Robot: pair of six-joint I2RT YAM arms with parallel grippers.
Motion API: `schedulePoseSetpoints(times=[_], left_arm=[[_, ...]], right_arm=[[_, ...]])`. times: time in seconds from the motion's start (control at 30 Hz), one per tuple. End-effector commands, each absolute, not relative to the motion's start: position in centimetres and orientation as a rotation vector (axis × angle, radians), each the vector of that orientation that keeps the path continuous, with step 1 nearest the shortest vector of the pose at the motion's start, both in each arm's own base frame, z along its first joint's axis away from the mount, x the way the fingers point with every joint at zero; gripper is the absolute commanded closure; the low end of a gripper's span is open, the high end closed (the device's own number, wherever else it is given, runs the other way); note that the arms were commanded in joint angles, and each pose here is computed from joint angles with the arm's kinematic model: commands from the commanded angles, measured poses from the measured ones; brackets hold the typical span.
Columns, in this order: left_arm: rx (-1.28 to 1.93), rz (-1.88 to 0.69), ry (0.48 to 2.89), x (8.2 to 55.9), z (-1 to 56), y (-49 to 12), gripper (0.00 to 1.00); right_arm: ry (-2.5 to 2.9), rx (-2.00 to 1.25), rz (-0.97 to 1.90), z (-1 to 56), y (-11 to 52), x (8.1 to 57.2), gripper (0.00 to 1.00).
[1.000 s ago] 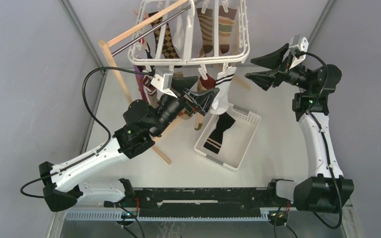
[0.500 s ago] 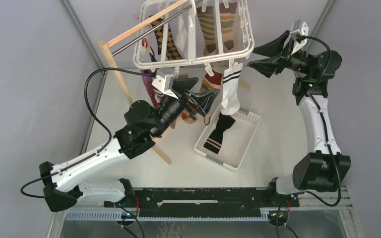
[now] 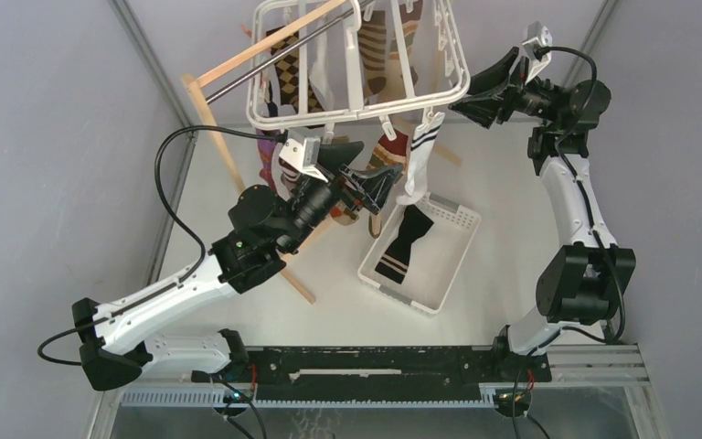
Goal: Clip the socks to the hanger
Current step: Rotate the hanger at the clothesline.
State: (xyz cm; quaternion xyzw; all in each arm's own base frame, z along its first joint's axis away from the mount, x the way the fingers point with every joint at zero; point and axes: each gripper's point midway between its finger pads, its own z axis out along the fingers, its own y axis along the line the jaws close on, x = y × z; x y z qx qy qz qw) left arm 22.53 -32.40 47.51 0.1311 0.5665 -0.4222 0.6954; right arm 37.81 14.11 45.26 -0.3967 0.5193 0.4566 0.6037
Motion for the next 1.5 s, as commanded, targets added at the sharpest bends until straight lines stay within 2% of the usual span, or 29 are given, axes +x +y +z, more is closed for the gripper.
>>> schedulePoseSetpoints(times=[0.0,0.07,0.27,0.33,0.43,0.63,0.7,0.77,0.87,1.13,1.47], left_arm=[[0.274,-0.921,1.222,22.5,48.5,-31.2,0.01],[0.276,-0.920,1.224,22.5,48.5,-31.3,0.01],[0.273,-0.922,1.224,22.5,48.4,-31.3,0.01],[0.272,-0.927,1.221,22.4,48.5,-31.2,0.01],[0.270,-0.933,1.216,22.3,48.7,-31.1,0.01],[0.269,-0.937,1.215,22.1,48.7,-31.0,0.01],[0.269,-0.938,1.216,22.1,48.6,-31.0,0.01],[0.268,-0.937,1.216,22.1,48.6,-30.9,0.01],[0.266,-0.937,1.215,22.1,48.6,-30.9,0.01],[0.279,-0.980,1.204,21.5,49.0,-31.1,0.01],[0.315,-1.052,1.199,20.1,49.1,-32.2,0.00]], right_arm=[[1.116,-0.972,1.021,48.0,15.1,36.2,0.44],[1.111,-0.980,1.024,48.1,15.3,35.9,0.50],[1.116,-0.986,1.030,47.8,15.7,35.2,0.80],[1.115,-0.982,1.025,47.8,15.7,34.8,0.80],[1.114,-0.993,1.005,47.2,16.0,34.3,0.66],[1.134,-0.993,0.987,46.6,16.4,33.9,0.65],[1.136,-0.992,0.990,46.5,16.4,33.9,0.69],[1.137,-0.990,0.991,46.5,16.4,33.9,0.78],[1.138,-0.988,0.996,46.4,16.4,33.8,1.00],[1.160,-0.944,1.006,45.3,17.2,32.4,1.00],[1.178,-0.967,0.951,44.6,21.8,26.2,1.00]])
